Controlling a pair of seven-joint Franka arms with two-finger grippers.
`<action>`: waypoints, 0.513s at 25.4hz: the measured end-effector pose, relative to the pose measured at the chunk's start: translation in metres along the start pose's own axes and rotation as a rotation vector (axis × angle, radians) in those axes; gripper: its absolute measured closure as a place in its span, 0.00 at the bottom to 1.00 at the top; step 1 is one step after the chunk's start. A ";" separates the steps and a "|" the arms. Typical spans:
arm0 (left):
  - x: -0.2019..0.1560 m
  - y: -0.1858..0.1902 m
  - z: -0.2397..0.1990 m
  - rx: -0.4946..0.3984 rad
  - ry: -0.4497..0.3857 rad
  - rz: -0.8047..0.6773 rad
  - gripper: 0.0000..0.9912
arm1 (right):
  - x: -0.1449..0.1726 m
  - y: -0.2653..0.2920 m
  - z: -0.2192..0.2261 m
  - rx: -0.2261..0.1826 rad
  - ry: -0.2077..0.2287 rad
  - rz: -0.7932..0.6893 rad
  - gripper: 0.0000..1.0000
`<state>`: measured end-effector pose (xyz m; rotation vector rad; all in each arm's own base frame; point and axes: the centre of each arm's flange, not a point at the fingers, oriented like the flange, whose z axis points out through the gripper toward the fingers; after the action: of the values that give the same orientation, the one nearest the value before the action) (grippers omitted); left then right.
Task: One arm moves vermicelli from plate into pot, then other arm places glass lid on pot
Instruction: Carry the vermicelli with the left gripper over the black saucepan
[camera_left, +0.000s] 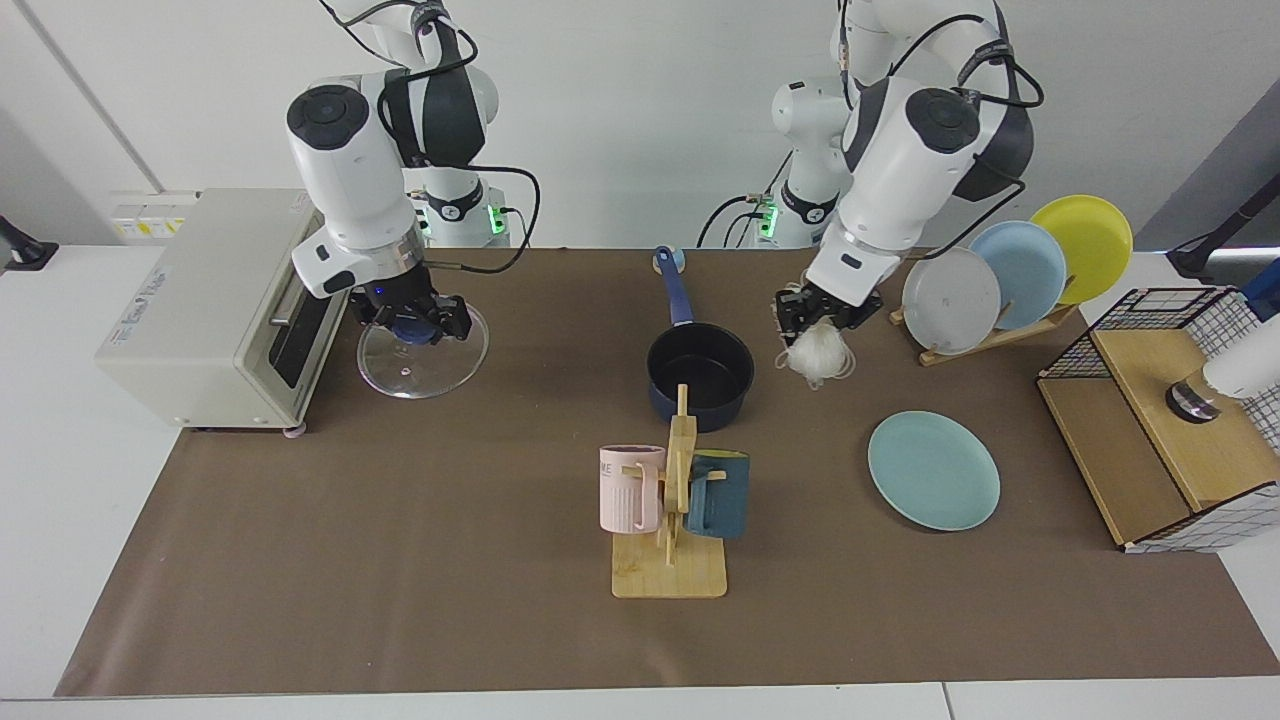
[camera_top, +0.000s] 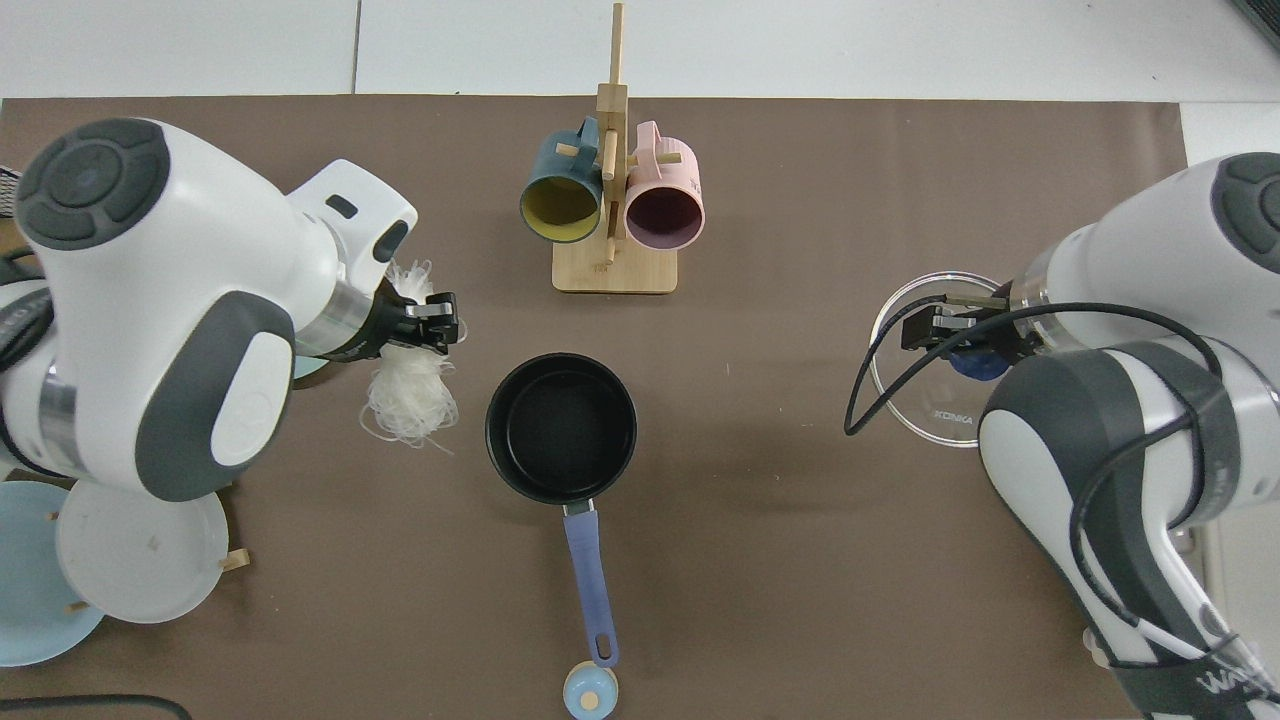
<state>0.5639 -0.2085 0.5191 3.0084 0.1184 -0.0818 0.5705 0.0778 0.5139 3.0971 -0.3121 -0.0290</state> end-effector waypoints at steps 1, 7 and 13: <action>-0.004 0.008 0.005 -0.008 -0.010 0.008 0.59 | -0.002 0.001 -0.004 0.000 0.002 0.001 0.56; -0.029 0.040 0.035 -0.038 -0.013 0.058 0.59 | -0.007 0.005 -0.016 0.001 0.012 0.004 0.56; -0.051 0.058 0.079 -0.043 -0.015 0.096 0.59 | -0.008 0.005 -0.015 0.000 0.009 0.004 0.56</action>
<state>0.5143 -0.2795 0.4516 2.9646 -0.0252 -0.0907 0.5623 0.0745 0.5292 3.0957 -0.3183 -0.0146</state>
